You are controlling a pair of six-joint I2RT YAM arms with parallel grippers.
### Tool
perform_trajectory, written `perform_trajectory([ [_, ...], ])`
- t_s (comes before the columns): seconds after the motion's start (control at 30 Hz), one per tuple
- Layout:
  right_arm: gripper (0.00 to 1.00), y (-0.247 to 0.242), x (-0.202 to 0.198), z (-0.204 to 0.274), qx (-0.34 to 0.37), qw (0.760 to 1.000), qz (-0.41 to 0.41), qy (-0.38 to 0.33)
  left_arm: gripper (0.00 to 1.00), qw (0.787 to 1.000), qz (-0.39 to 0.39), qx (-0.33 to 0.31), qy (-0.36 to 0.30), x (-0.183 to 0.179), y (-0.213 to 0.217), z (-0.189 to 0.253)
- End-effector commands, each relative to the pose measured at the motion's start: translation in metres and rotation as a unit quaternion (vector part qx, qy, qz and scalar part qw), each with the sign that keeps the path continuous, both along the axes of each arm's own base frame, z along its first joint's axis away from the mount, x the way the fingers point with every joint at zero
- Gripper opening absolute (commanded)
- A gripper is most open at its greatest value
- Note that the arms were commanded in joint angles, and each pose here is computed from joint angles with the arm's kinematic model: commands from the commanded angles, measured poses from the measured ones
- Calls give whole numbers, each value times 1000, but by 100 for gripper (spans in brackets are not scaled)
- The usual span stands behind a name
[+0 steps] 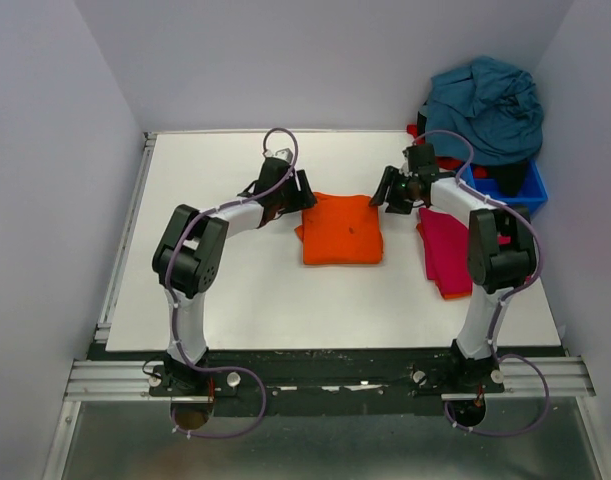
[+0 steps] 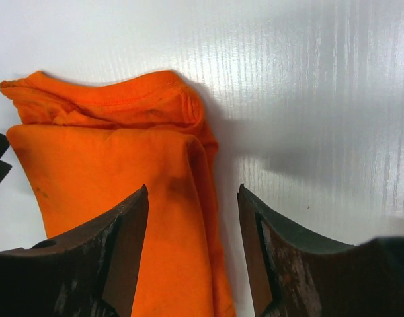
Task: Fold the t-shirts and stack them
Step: Fold the long partially folded tshirt into a neat square, then put the neatly folded tshirt into the corner of the board with both arms
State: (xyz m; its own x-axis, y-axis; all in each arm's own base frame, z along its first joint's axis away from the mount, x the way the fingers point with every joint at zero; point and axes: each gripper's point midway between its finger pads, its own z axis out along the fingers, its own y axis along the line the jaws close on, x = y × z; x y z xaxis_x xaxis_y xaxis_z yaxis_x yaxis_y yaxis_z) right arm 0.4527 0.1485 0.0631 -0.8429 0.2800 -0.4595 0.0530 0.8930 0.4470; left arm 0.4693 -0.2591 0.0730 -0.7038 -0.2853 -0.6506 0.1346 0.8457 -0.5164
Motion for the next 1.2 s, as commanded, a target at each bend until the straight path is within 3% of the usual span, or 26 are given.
perform_trajectory([
  [0.0, 64, 9, 3, -18, 25, 999, 16, 20, 72, 999, -15, -15, 29, 3, -6, -13],
  [0.6, 59, 17, 9, -44, 29, 998, 21, 57, 66, 995, -8, 10, 99, 2, 1, -47],
  [0.83, 55, 27, 9, -45, 33, 997, 32, 60, 52, 994, -20, -24, 103, -1, -11, -50],
  [0.93, 54, 33, 10, -48, 34, 997, 39, 62, 40, 995, -22, -38, 94, 6, -17, -49],
  [1.07, 50, 39, 15, -48, 33, 996, 44, 66, 7, 994, -22, -55, 96, 11, -23, -54],
  [1.13, 46, 41, 16, -48, 34, 996, 44, 67, 0, 993, -18, -62, 94, 13, -25, -55],
  [1.17, 39, 44, 17, -47, 39, 996, 48, 65, 0, 994, -18, -65, 91, 15, -26, -54],
])
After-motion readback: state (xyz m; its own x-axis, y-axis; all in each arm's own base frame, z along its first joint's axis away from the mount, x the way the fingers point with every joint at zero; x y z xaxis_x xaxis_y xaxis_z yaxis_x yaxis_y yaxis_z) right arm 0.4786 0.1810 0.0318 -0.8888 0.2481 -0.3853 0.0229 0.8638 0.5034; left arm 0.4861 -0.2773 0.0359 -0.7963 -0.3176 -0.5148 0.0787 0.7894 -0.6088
